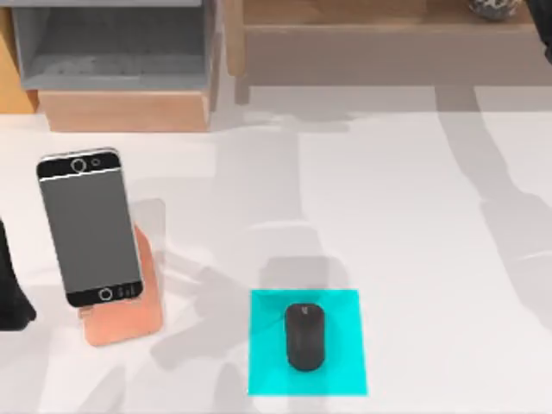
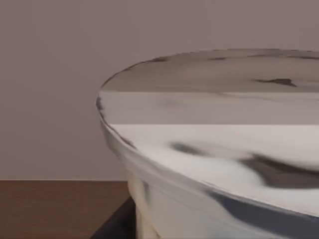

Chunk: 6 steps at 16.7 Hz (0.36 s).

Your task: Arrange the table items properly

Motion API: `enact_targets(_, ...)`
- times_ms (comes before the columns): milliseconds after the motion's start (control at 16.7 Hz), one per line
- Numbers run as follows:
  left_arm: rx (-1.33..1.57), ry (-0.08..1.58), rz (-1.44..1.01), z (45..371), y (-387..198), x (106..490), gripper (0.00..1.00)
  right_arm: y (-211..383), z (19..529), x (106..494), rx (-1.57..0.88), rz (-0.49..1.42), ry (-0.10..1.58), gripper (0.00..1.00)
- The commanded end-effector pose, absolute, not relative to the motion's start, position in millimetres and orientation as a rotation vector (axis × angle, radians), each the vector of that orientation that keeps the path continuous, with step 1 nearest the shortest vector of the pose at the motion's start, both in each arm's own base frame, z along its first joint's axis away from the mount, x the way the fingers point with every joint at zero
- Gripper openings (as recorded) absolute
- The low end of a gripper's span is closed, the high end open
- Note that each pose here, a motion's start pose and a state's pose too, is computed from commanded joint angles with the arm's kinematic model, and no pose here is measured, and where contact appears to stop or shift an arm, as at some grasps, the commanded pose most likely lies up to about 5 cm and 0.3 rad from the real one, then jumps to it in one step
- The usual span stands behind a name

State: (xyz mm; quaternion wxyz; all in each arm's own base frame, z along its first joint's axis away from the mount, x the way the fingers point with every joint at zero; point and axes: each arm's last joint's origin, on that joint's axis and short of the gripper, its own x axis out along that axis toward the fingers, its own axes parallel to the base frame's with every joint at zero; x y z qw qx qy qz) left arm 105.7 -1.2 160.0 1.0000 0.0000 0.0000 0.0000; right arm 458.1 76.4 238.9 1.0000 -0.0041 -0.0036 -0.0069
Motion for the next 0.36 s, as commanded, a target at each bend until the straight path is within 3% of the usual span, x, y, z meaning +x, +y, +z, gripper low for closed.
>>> enact_targets(360, 0.0, 0.0, 0.0, 160.0, -1.2, 105.7, 1.0, 76.4, 238.9, 458.1, -0.008, -0.014, -0.007, 1.0)
